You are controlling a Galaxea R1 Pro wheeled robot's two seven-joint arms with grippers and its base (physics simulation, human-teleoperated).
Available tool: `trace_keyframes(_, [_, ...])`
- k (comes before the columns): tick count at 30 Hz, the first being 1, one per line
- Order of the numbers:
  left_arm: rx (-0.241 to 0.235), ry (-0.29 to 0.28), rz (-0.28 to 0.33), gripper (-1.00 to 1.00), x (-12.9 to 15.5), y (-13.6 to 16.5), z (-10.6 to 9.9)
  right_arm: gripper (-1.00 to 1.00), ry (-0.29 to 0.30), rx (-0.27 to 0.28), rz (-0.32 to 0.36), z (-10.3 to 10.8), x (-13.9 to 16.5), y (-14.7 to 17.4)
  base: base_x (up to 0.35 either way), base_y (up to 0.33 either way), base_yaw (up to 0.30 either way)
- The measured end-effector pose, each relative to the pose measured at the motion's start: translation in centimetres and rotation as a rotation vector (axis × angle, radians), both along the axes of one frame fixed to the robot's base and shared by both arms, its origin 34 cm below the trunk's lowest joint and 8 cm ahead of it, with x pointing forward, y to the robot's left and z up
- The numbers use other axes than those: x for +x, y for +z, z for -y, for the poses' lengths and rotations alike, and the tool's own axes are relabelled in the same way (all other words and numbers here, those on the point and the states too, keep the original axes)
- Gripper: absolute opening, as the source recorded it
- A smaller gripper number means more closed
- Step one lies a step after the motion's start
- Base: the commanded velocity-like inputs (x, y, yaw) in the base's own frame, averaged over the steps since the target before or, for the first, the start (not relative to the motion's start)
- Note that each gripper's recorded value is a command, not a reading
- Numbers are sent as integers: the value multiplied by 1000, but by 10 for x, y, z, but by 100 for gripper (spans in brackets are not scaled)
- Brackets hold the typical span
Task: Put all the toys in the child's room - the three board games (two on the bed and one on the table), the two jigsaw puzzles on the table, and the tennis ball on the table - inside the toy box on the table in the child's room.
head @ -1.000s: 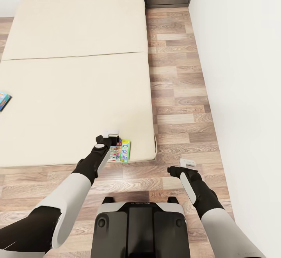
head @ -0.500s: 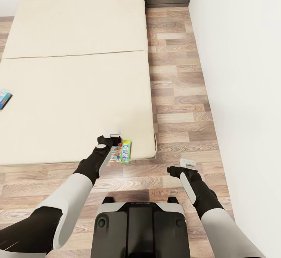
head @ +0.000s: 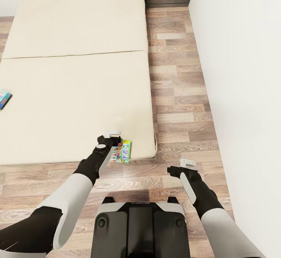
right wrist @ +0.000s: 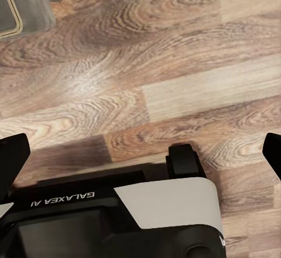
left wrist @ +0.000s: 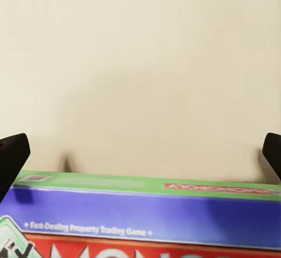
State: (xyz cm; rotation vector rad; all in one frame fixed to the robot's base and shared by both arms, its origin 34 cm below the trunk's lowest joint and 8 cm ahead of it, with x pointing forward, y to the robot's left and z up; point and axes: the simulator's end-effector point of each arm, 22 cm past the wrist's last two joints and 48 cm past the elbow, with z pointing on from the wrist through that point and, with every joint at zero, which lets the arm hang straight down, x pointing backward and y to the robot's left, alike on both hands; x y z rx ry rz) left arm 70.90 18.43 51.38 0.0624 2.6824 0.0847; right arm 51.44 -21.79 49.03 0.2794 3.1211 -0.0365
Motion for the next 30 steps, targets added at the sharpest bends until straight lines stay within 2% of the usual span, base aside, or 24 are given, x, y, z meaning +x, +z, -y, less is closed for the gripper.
trace_keyframes(30, [0, -1, -1, 100, -1, 0, 0, 100, -1, 2, 0, -1, 0, 0, -17, 0, 0])
